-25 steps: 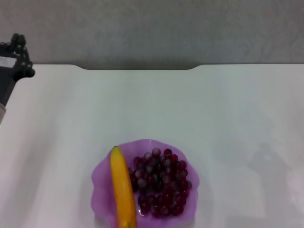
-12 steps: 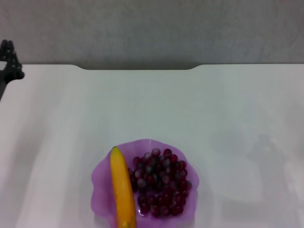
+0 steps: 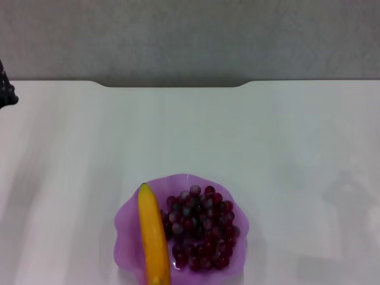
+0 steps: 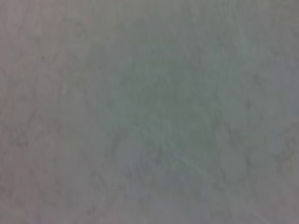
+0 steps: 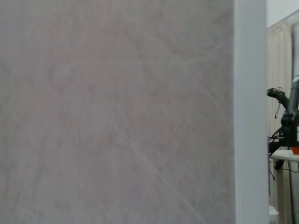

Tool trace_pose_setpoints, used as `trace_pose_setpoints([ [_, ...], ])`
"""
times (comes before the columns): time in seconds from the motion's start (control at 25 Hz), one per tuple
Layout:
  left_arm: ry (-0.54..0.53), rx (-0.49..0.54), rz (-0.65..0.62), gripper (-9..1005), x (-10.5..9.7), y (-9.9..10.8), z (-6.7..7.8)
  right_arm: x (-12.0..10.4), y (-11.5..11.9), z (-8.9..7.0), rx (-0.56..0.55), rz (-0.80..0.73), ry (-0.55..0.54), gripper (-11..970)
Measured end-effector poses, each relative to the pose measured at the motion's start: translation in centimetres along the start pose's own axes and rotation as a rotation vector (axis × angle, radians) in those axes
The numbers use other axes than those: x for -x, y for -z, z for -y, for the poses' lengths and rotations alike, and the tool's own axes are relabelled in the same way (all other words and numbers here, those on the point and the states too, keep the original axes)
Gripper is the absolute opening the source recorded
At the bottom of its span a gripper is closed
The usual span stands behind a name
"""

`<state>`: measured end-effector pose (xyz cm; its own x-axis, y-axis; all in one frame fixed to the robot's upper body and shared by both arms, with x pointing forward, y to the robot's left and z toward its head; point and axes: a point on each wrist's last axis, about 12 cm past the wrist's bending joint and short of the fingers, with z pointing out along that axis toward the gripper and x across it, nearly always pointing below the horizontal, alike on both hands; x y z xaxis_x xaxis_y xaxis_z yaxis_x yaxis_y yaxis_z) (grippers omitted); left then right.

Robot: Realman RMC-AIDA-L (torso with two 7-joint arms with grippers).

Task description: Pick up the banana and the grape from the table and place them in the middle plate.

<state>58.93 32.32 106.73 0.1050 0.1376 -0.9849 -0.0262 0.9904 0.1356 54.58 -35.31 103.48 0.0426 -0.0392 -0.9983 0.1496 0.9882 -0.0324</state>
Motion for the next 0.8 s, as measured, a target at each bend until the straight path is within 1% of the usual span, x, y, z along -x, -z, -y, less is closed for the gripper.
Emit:
trace_pose_setpoints([
  [0.16,0.005,0.018,-0.036,62,-0.4,-0.2,-0.1,0.2,-0.1,0.4,-0.016,0.013,-0.058,32],
  [0.32,0.027,0.046,-0.078,62,-0.7,-0.8,-0.2,0.2,-0.9,1.1,-0.093,-0.014,-0.095,32],
  [0.48,0.030,0.049,-0.134,62,-1.0,-1.2,-0.3,0.0,-1.8,1.1,-0.100,-0.076,-0.077,32],
  [0.8,0.066,0.113,-0.183,62,-1.0,-2.3,-1.0,1.0,-4.0,0.7,-0.087,-0.090,-0.048,32],
])
